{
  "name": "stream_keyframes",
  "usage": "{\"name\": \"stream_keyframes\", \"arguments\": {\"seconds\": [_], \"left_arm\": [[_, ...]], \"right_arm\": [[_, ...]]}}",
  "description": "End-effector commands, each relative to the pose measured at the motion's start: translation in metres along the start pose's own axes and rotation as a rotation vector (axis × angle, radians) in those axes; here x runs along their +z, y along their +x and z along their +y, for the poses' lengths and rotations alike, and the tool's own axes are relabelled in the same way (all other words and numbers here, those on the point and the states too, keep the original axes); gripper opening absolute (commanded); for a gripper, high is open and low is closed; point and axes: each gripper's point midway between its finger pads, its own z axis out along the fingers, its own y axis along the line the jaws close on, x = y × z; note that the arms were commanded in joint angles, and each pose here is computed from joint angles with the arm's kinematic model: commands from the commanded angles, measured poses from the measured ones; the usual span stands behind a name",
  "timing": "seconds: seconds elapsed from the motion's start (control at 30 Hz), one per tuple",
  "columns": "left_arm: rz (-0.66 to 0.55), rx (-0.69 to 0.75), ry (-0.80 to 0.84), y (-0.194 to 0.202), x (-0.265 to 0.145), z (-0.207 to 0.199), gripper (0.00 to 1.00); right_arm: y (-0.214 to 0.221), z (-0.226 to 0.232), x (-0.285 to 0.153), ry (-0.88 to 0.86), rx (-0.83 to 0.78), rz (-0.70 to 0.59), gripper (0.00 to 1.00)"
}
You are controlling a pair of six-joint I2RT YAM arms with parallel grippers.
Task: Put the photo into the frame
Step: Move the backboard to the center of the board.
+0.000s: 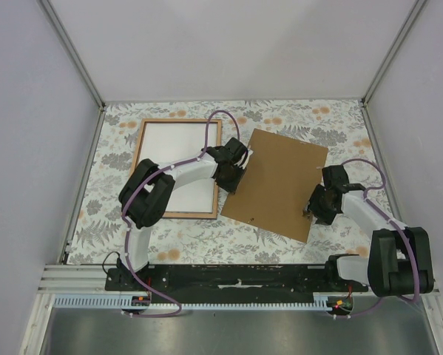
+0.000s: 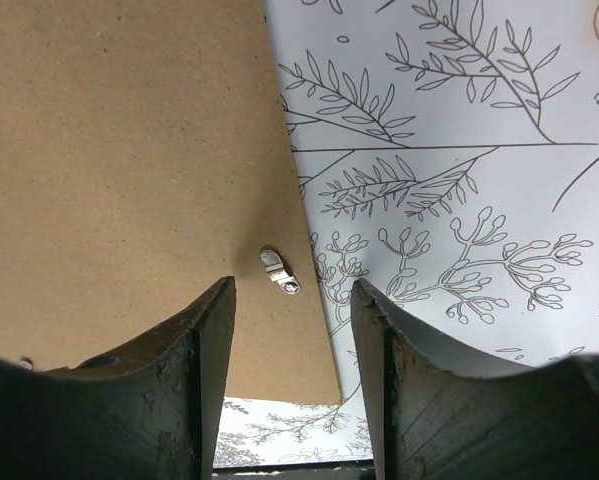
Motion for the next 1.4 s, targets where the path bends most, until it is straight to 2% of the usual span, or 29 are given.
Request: {"name": "stream_keyframes", "arguments": {"seconds": [0.0, 0.1, 0.2, 0.7, 1.0, 1.37], "left_arm": [[0.046, -0.033, -0.062, 0.018, 0.009, 0.015, 0.32], [0.043, -0.034, -0.06, 0.017, 0.008, 0.015, 0.32], [0.043, -0.034, -0.061, 0.017, 0.006, 0.015, 0.31], [0.037, -0.032, -0.058, 0.016, 0.004, 0.015, 0.31], [0.046, -0.014, -0.122, 0.019, 0.004, 0.027, 0.32], [0.032, 0.004, -0.165, 0.016, -0.001, 0.035, 0.36]], "right_arm": [[-0.012, -0.001, -0.002, 0.03, 0.005, -0.036, 0.57], [-0.013, -0.003, 0.001, 0.049, 0.003, -0.028, 0.56], [-0.015, -0.005, 0.003, 0.068, 0.002, -0.03, 0.51], [-0.018, -0.004, 0.005, 0.072, -0.015, -0.029, 0.16], [-0.023, -0.007, 0.005, 0.099, -0.022, -0.036, 0.0], [-0.032, -0.011, 0.003, 0.119, -0.012, -0.053, 0.0]]}}
